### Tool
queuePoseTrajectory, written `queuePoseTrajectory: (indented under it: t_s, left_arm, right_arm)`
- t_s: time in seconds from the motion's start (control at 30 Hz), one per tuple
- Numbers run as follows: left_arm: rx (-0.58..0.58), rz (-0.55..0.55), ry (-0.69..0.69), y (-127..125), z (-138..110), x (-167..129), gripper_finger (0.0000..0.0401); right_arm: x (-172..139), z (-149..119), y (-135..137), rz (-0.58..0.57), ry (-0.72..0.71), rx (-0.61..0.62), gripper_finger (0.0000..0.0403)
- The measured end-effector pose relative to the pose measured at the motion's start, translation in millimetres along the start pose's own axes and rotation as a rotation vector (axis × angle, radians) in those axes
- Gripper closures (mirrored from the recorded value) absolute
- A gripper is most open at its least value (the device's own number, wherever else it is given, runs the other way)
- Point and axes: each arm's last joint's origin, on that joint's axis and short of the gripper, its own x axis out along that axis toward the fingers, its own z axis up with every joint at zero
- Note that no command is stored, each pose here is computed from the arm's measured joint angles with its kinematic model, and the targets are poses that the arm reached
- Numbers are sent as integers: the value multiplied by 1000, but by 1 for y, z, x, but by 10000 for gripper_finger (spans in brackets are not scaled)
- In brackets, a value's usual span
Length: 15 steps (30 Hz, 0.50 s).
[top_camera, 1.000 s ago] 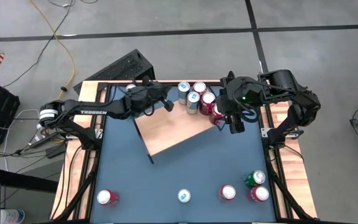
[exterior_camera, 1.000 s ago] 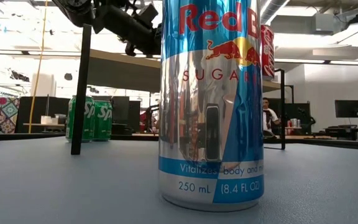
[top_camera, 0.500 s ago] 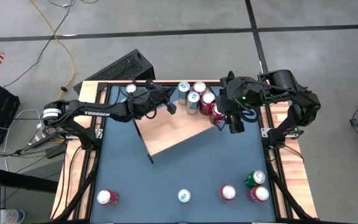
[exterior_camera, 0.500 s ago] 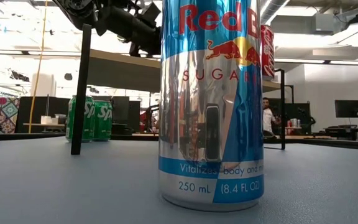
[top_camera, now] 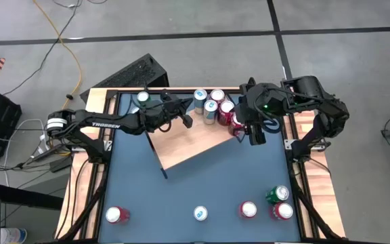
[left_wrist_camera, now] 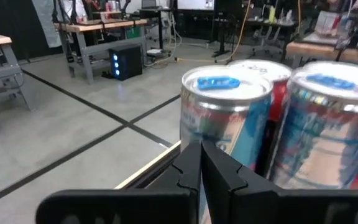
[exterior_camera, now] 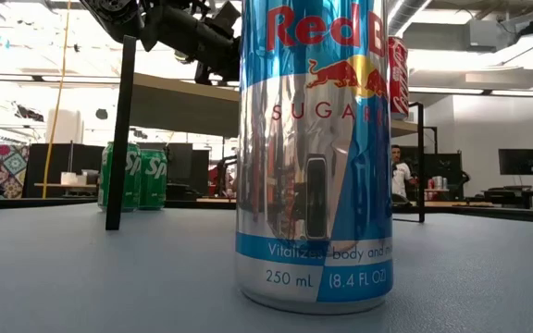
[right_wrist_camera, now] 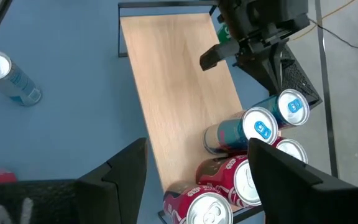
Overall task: Place canned beverage on shelf
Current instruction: Put the right blue soda can on the shelf aligned with the other blue soda can
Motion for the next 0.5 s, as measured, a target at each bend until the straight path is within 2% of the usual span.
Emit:
queuePoseTrajectory:
  t_s: [0.23, 0.5]
  left_arm:
    - [-3, -4, 7, 0, -1, 0, 401]
    - [-4, -55, 23, -1, -2, 0, 401]
  right_arm:
    - [0, 2, -1, -5, -22, 2, 144]
    - [0, 2, -1, -6, -23, 3, 144]
